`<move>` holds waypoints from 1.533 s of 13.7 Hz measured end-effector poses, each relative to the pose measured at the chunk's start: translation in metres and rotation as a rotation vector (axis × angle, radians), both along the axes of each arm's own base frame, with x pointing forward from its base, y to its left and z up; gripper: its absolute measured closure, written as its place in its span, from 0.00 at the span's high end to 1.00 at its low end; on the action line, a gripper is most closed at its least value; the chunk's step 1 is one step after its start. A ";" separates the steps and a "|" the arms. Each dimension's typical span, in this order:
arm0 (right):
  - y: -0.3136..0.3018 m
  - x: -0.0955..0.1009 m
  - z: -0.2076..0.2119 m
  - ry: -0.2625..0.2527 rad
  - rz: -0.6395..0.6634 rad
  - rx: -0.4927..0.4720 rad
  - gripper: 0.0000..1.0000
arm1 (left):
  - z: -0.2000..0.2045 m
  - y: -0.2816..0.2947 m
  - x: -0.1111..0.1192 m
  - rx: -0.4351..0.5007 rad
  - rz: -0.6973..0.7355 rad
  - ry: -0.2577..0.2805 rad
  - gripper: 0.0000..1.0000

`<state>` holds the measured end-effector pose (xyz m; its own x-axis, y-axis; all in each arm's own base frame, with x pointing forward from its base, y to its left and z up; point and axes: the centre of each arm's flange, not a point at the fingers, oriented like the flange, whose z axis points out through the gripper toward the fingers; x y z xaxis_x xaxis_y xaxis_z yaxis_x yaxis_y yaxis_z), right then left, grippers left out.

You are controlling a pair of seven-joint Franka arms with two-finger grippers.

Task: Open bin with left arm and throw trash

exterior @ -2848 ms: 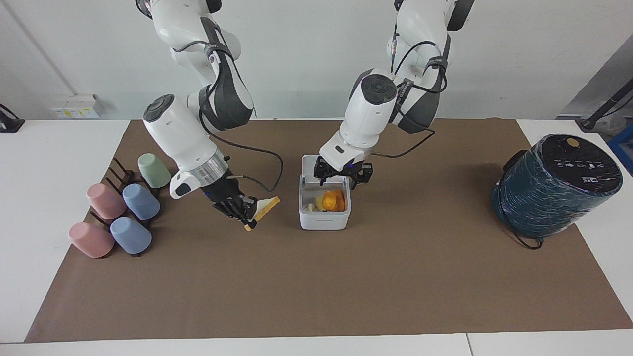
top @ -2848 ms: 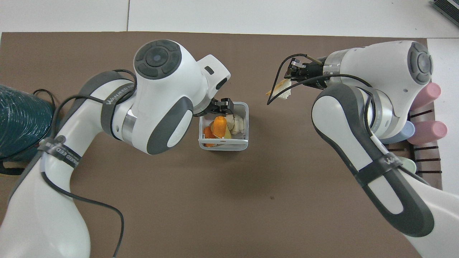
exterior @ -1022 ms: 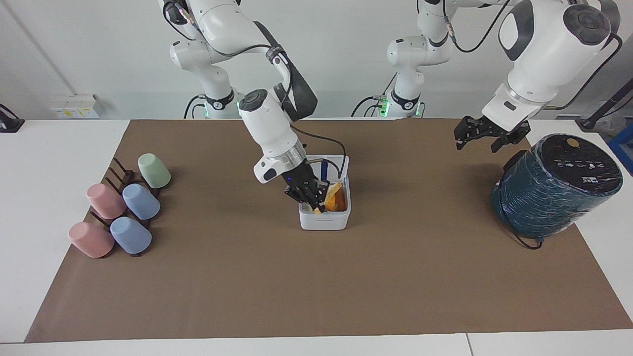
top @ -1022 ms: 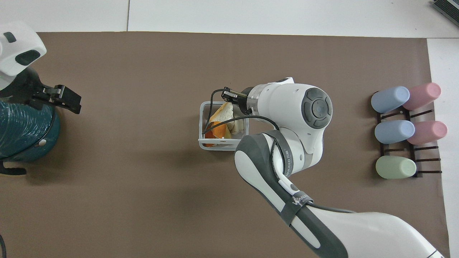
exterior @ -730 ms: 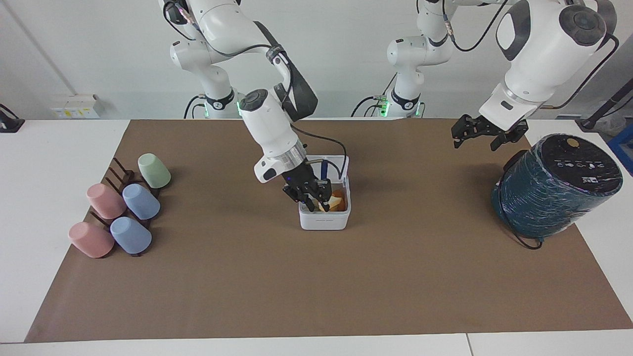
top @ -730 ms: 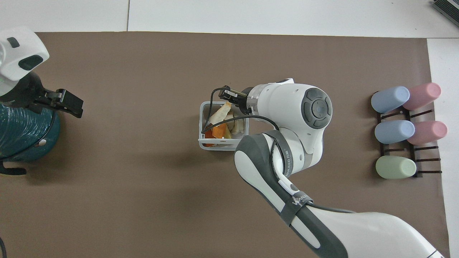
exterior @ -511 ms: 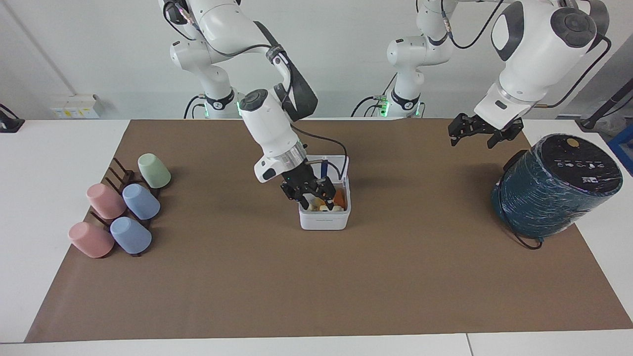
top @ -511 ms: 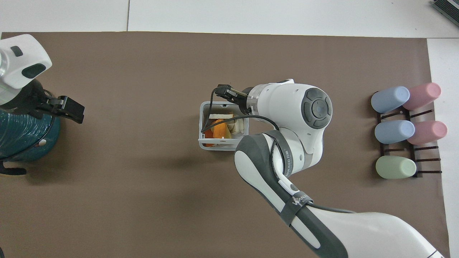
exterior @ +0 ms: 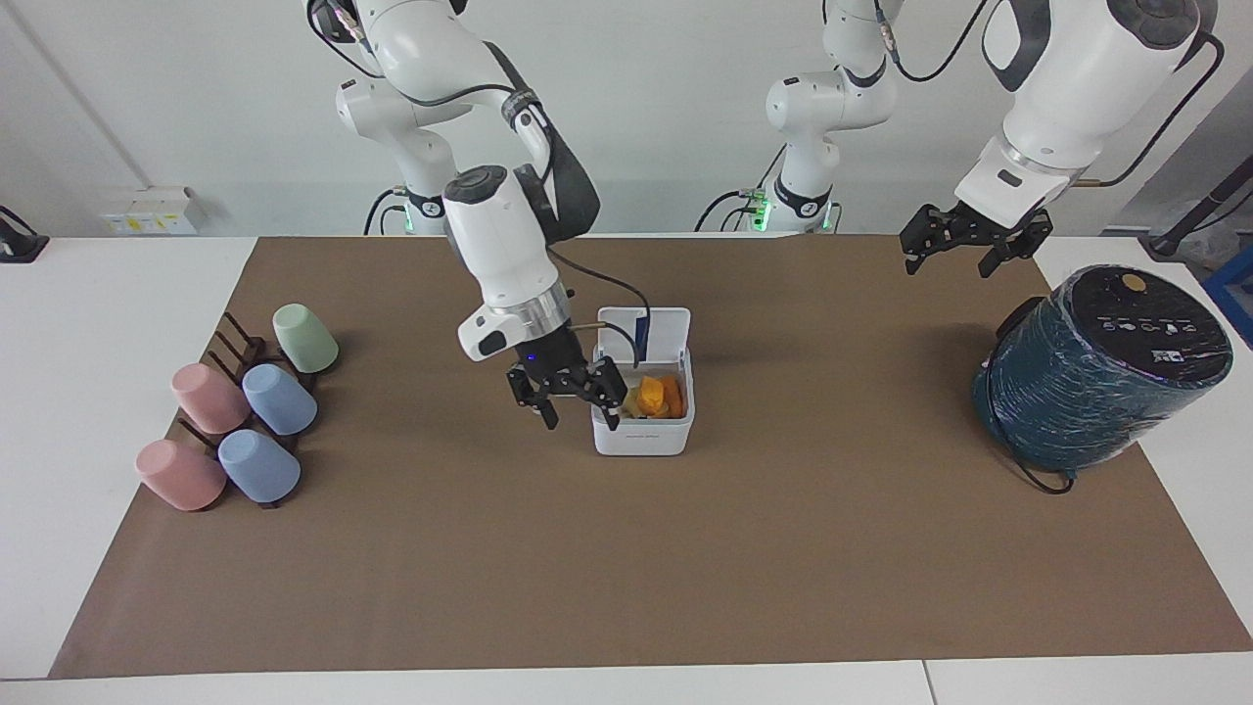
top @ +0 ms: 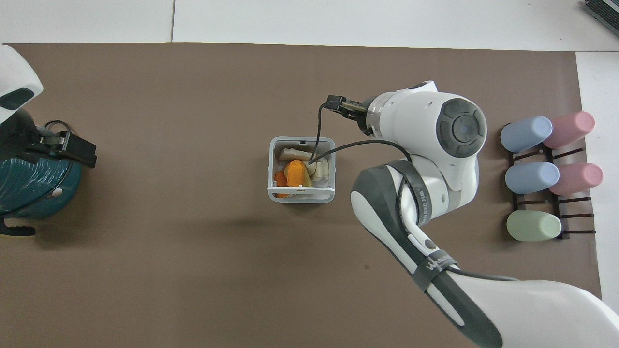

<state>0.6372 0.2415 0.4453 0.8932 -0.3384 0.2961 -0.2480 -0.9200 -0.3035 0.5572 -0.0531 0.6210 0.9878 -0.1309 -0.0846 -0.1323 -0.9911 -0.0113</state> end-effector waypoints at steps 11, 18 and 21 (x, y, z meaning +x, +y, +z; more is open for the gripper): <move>-0.170 -0.014 0.083 0.156 0.087 -0.269 1.00 | 0.017 0.024 0.008 -0.006 0.044 -0.115 1.00; -0.230 -0.062 0.144 0.277 0.109 -0.301 1.00 | 0.019 0.019 0.009 -0.008 0.031 -0.127 1.00; -0.258 -0.075 0.166 0.313 0.131 -0.272 1.00 | 0.018 0.017 0.009 -0.008 0.026 -0.128 1.00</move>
